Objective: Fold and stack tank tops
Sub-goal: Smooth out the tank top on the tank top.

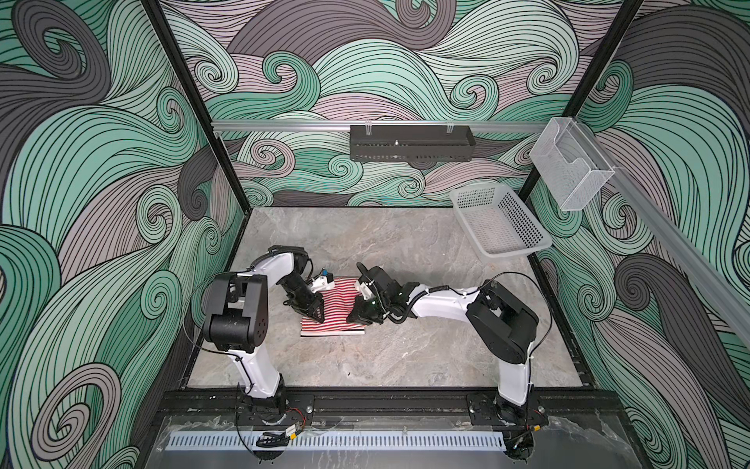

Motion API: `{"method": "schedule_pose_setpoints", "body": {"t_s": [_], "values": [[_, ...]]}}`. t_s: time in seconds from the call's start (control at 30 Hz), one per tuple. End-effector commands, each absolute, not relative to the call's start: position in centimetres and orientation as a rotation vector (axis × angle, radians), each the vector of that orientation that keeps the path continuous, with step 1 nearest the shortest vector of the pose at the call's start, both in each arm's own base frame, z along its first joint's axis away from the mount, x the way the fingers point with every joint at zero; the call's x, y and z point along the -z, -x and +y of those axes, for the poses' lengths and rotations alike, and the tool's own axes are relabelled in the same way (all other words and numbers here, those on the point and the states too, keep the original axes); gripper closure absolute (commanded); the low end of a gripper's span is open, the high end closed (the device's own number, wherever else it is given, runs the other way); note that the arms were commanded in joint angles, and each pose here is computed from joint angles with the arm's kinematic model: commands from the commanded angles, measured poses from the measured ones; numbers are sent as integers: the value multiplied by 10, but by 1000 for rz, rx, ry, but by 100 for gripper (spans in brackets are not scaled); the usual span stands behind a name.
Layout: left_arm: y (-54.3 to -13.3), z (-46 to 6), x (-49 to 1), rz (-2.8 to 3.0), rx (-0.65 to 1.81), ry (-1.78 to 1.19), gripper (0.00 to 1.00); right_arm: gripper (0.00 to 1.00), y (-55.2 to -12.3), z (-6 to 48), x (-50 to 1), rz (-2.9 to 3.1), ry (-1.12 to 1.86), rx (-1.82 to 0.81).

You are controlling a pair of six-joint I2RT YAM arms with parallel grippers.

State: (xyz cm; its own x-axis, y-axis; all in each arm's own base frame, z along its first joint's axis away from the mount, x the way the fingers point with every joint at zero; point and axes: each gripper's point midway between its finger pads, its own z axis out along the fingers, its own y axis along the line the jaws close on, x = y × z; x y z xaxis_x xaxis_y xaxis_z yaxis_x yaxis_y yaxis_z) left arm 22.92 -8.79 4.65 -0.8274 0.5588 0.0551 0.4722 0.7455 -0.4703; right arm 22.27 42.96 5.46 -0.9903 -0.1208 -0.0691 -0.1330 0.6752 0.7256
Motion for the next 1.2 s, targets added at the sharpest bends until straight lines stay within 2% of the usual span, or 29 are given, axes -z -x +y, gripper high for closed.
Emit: {"method": "schedule_pose_setpoints", "body": {"t_s": [0.0,0.2,0.4,0.6,0.8,0.97,1.17], "values": [[-229,-74,-26,-2735,-498,881,66,100,-213,418,-36,2952,210,-1182],[-235,-53,-12,-2744,-303,888,66,99,-232,411,-63,2882,212,-1210],[-243,-59,-25,-2791,-336,883,61,98,-278,423,-93,2737,126,-1325],[-248,-56,-24,-2809,-298,873,60,98,-312,424,-75,2731,25,-1337],[-253,-53,-23,-2830,-264,853,59,96,-301,416,-47,2798,2,-1362],[-257,-47,-23,-2845,-208,845,58,96,-293,378,-17,2867,-51,-1201],[-264,-44,-39,-2887,-178,846,57,94,-286,358,-37,2834,-4,-1139]]}}
